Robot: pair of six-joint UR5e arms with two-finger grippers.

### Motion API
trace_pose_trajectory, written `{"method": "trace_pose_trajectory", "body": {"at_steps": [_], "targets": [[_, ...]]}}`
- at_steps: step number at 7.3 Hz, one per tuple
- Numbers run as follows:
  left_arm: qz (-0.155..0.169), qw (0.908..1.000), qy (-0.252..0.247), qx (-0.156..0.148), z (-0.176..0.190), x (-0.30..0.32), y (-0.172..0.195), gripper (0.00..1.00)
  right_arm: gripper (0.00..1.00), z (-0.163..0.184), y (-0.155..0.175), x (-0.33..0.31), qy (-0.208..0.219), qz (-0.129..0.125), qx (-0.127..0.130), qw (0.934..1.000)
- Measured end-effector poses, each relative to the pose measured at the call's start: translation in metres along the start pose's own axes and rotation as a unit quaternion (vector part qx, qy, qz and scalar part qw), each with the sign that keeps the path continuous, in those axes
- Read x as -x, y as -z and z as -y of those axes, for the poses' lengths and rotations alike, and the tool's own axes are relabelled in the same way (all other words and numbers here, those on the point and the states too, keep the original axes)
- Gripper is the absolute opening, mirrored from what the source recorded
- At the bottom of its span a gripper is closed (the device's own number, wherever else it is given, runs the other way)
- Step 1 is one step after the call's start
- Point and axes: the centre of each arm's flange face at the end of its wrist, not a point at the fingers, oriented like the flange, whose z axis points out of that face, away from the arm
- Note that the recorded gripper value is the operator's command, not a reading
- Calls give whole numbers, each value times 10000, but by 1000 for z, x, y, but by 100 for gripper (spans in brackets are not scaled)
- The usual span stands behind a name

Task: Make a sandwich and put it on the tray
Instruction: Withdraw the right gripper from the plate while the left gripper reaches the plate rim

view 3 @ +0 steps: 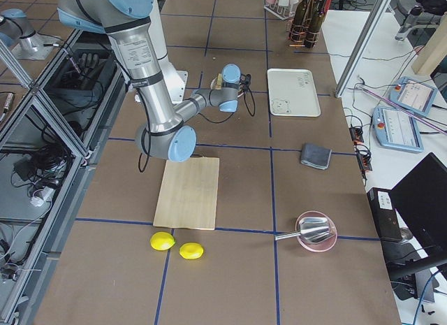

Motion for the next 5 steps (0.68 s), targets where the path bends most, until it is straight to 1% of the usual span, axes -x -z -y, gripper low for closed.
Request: {"method": "trace_pose_trajectory", "body": {"at_steps": [1, 2, 3, 4, 5], "targets": [[-291, 9995, -73, -41, 3, -11, -4, 100, 100, 2, 6, 2, -103, 23, -32, 9999], [-590, 9983, -28, -2, 10, -31, -14, 100, 100, 9, 25, 0, -278, 10, -132, 9995], [-855, 9962, 132, 40, 22, -64, -28, 99, 100, 22, 59, -13, -493, -98, -301, 9983], [-1096, 9935, 287, 67, 30, -109, -48, 99, 100, 37, 104, -32, -728, -273, -433, 9960], [-1327, 9898, 493, 156, 36, -164, -73, 96, 100, 52, 147, -53, -908, -428, -478, 9938]]}}
